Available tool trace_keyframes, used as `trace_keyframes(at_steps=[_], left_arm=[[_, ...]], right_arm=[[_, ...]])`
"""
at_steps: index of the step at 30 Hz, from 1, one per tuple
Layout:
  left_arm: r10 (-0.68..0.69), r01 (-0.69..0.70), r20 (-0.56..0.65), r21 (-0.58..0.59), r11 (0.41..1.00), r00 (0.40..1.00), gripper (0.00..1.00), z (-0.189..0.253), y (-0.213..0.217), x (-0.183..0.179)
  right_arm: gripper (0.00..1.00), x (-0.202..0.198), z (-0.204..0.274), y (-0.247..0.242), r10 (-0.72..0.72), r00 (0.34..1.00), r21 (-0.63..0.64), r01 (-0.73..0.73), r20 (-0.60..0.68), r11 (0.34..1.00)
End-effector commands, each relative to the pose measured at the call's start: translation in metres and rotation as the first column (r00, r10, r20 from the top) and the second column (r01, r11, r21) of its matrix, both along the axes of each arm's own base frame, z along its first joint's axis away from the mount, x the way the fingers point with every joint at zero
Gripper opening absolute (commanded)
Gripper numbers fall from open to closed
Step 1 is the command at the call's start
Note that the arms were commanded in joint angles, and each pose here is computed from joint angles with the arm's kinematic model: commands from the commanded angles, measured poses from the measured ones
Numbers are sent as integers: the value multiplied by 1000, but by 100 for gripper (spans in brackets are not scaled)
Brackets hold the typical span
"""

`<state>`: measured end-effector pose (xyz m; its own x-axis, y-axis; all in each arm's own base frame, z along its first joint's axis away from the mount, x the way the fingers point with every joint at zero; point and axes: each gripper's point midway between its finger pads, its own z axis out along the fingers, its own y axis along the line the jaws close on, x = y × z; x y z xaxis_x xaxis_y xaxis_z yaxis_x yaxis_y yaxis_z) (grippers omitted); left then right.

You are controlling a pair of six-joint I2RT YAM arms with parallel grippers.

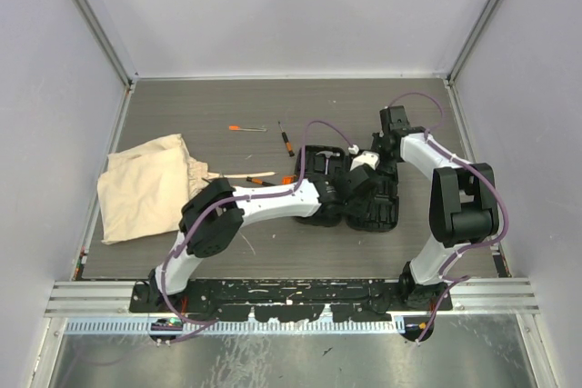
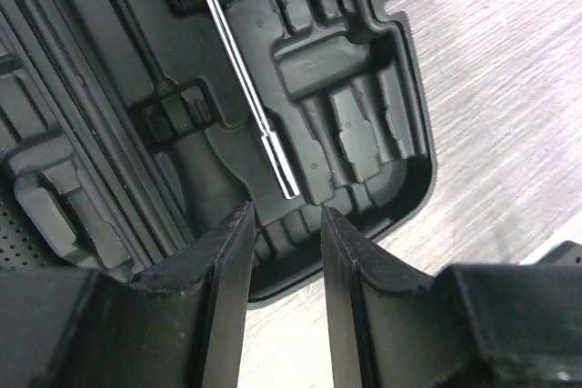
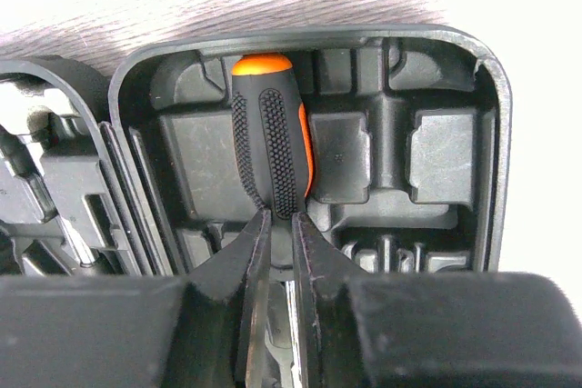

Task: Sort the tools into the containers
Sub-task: Place the screwdriver in the storage box.

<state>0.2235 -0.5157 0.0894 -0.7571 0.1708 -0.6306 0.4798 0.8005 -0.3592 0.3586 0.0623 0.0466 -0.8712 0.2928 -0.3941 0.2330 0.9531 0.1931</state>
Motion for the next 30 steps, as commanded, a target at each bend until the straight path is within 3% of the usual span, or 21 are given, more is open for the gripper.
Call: trace_keyframes(at_steps=[1, 22, 30], left_arm=[[47, -46, 41, -36, 998, 998, 35, 14, -11, 14], [67, -67, 10, 23, 997, 998, 7, -20, -16, 30], [71, -70, -22, 58, 996, 997, 4, -41, -9, 24]], right_arm=[[20, 5, -5, -5, 0, 1000, -2, 0, 1, 1000], [20, 4, -7, -6, 0, 1000, -1, 0, -4, 1000], [19, 2, -11, -7, -3, 1000, -8, 3, -18, 1000]])
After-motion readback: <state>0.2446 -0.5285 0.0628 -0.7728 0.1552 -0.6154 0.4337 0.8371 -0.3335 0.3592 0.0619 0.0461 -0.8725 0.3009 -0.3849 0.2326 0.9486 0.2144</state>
